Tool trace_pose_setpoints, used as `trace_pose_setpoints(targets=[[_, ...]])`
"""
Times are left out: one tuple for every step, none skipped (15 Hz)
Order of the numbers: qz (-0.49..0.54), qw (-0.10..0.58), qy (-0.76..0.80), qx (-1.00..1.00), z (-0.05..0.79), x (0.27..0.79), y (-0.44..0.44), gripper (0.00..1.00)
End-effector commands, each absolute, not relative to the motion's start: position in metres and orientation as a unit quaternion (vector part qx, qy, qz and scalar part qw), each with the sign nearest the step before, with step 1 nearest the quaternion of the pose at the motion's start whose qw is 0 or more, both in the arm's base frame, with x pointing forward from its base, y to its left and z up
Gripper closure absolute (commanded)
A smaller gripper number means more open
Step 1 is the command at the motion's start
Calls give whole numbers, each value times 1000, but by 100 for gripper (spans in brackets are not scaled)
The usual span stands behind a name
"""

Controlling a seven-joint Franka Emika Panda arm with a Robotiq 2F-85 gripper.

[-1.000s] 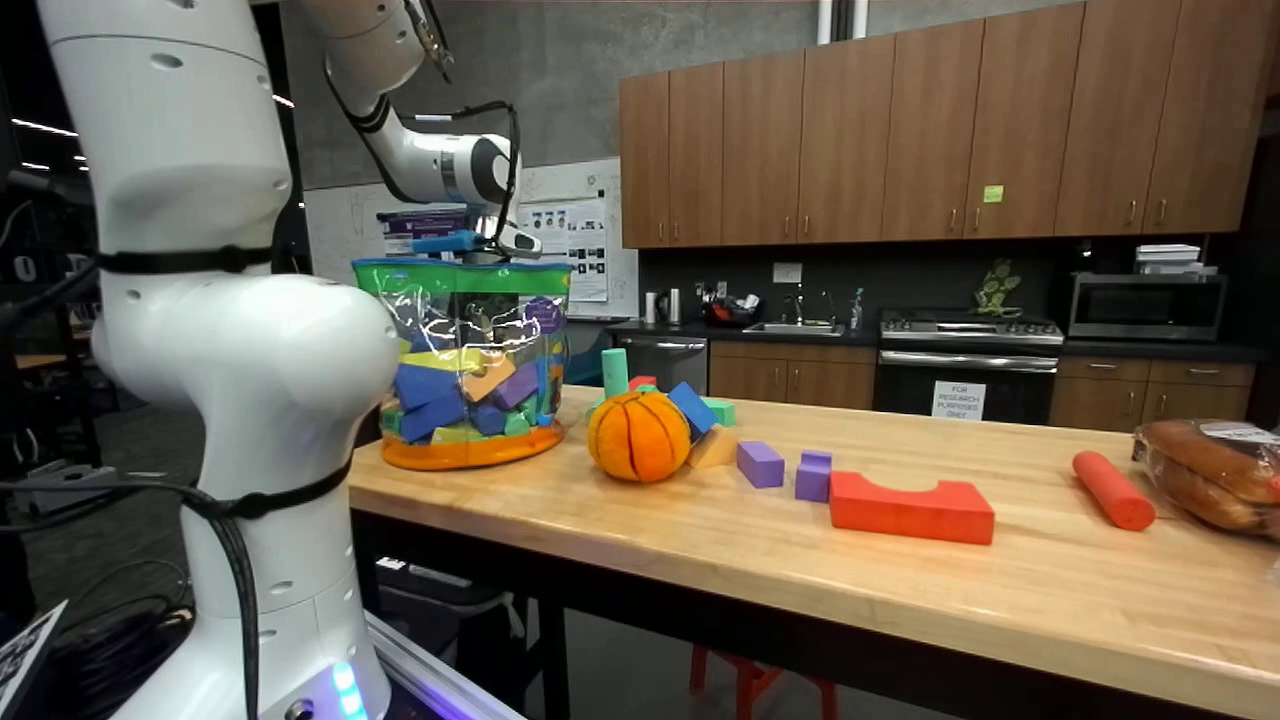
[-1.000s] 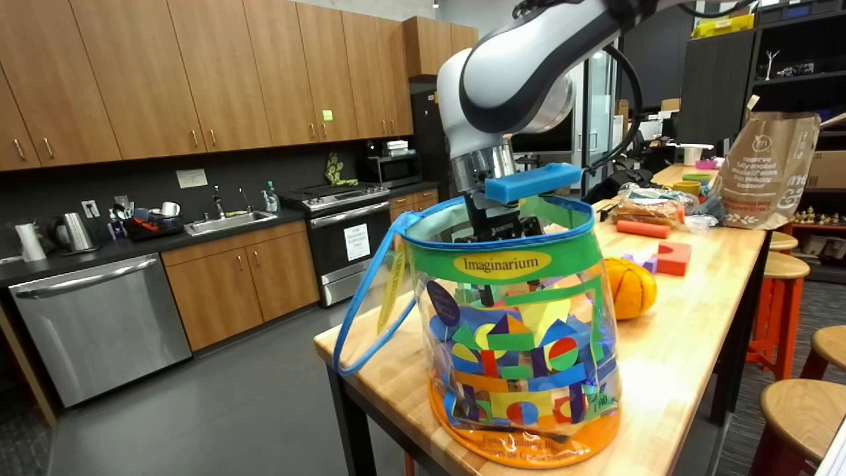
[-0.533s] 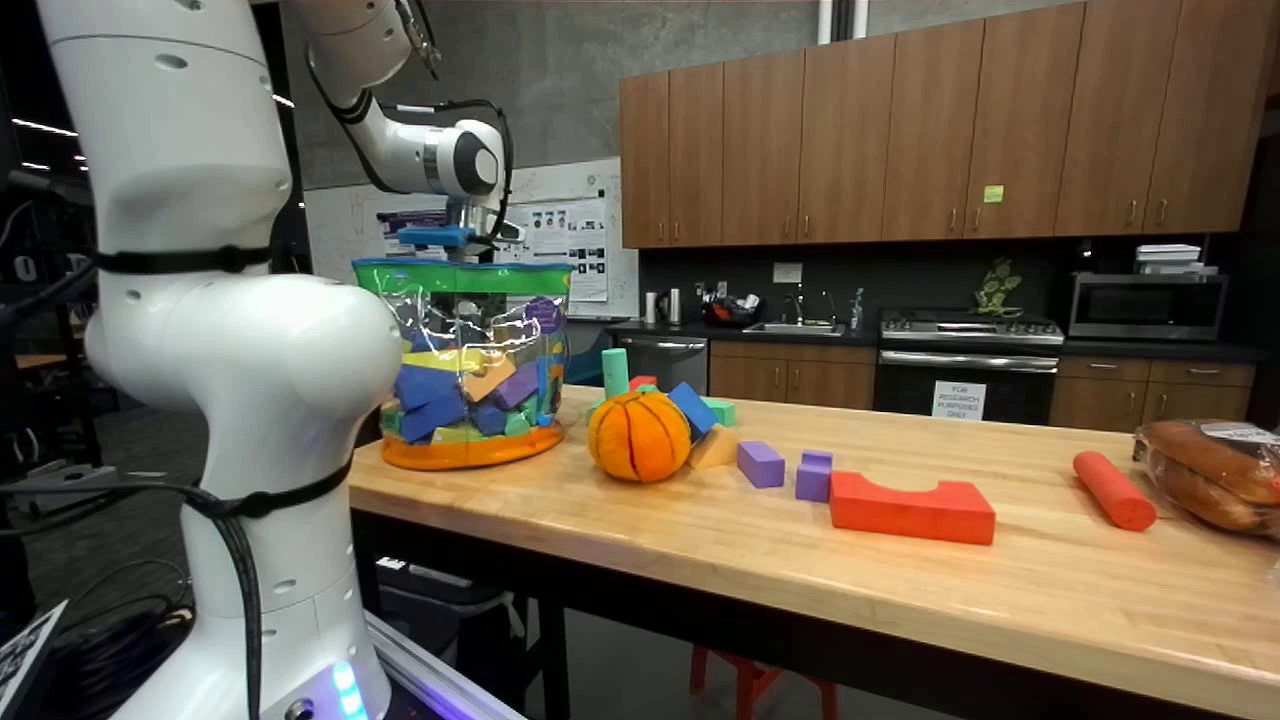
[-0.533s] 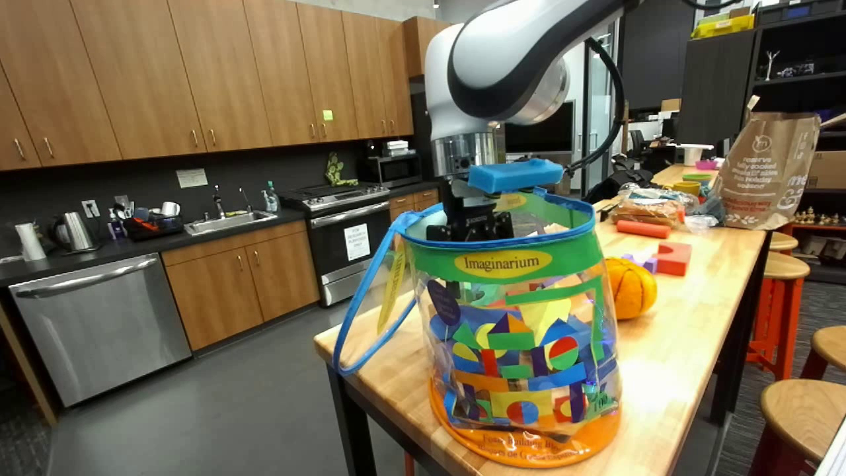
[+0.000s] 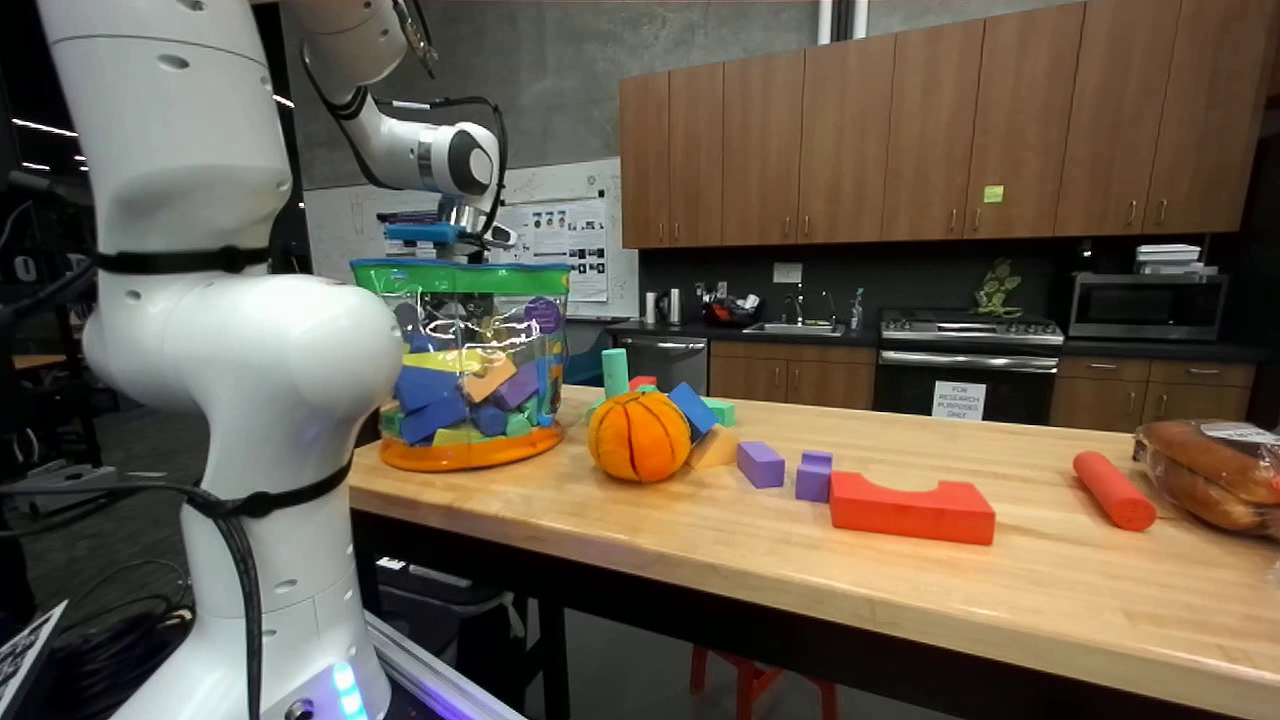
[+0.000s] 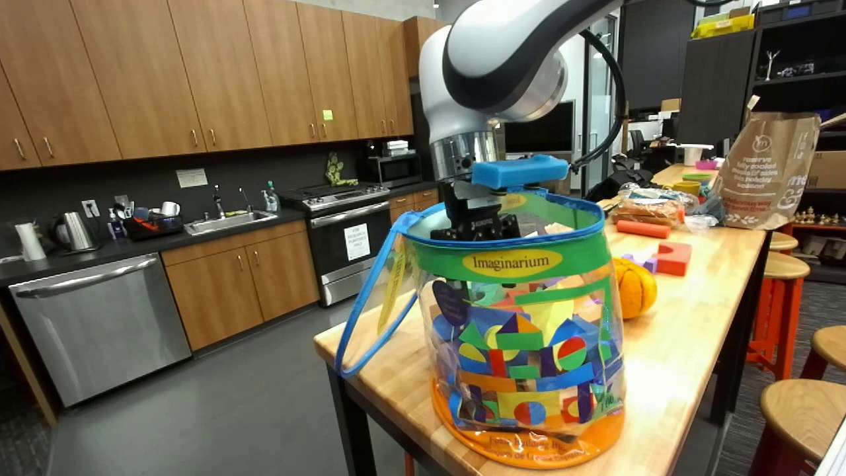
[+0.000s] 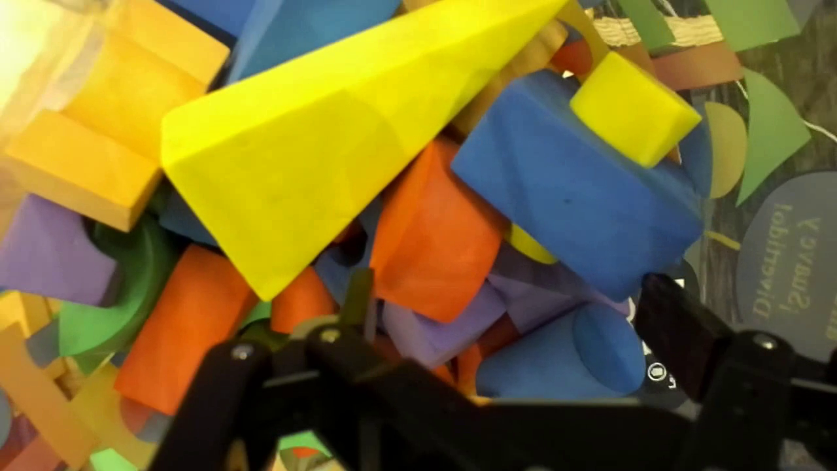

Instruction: Move the orange block from the bag to the table

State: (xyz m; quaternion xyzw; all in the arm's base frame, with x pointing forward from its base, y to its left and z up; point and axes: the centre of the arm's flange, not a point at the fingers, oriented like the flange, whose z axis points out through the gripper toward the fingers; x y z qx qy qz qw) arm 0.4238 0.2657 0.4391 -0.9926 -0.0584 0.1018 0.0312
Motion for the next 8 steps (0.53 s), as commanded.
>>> trace_pose_setpoints(targets=[[127, 24, -42, -991, 436, 422, 254, 0], [128, 26, -41, -991, 433, 423, 252, 0], [125, 28, -39, -991, 431, 424, 250, 0], [115, 33, -36, -992, 429, 428, 248, 0], [108, 34, -31, -993, 428, 431, 246, 0], [103, 35, -26, -994, 426, 435, 244, 0], [102, 35, -24, -994, 425, 437, 242, 0], [99, 34, -21, -994, 424, 438, 239, 0]])
